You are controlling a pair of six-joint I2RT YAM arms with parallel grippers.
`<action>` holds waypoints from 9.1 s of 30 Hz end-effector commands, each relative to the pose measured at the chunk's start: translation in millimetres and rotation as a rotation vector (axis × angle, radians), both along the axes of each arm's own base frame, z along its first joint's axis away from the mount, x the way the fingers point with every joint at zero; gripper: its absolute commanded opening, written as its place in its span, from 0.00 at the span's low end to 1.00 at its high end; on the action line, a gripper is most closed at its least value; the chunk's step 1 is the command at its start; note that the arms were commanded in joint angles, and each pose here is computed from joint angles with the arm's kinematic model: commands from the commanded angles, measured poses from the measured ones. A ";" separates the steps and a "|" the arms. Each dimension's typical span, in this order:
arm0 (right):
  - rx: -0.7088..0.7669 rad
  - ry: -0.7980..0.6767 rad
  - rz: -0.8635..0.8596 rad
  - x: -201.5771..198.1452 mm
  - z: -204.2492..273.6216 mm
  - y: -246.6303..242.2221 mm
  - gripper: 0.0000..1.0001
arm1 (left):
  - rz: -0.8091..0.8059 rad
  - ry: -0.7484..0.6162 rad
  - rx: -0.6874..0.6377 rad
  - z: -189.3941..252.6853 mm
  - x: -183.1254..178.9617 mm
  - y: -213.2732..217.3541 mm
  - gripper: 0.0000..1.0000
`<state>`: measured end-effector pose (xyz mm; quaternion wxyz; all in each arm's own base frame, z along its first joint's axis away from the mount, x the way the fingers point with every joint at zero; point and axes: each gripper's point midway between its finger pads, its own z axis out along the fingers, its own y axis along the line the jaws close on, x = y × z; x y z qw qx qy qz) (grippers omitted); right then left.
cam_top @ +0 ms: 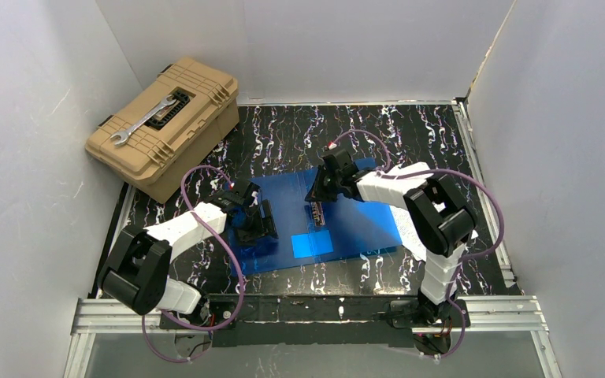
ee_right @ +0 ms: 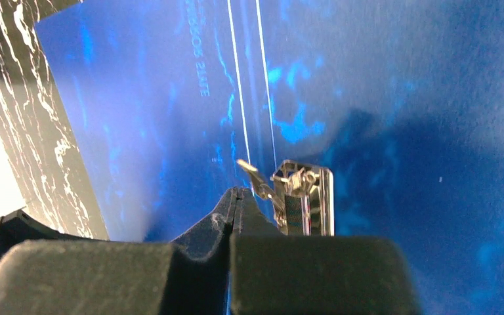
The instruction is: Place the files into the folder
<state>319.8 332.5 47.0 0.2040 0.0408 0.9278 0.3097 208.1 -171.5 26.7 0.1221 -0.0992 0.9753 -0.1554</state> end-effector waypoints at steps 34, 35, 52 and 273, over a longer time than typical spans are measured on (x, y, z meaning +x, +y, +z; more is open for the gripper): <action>-0.531 -0.320 -0.216 -31.9 136.4 -184.1 0.78 | -0.142 -0.150 -0.128 89.5 -14.3 -6.8 0.85; -0.559 -0.317 -0.234 -36.3 137.0 -193.9 0.82 | -0.155 -0.160 -0.141 96.0 -16.5 -8.0 0.86; -0.829 -0.114 -0.712 -89.9 94.1 -344.8 0.99 | -0.401 -0.397 -0.272 158.7 -49.0 -9.0 0.96; -0.250 -0.237 -0.988 -27.4 128.2 -409.3 0.16 | -0.600 0.006 -0.646 60.0 109.1 -317.8 0.96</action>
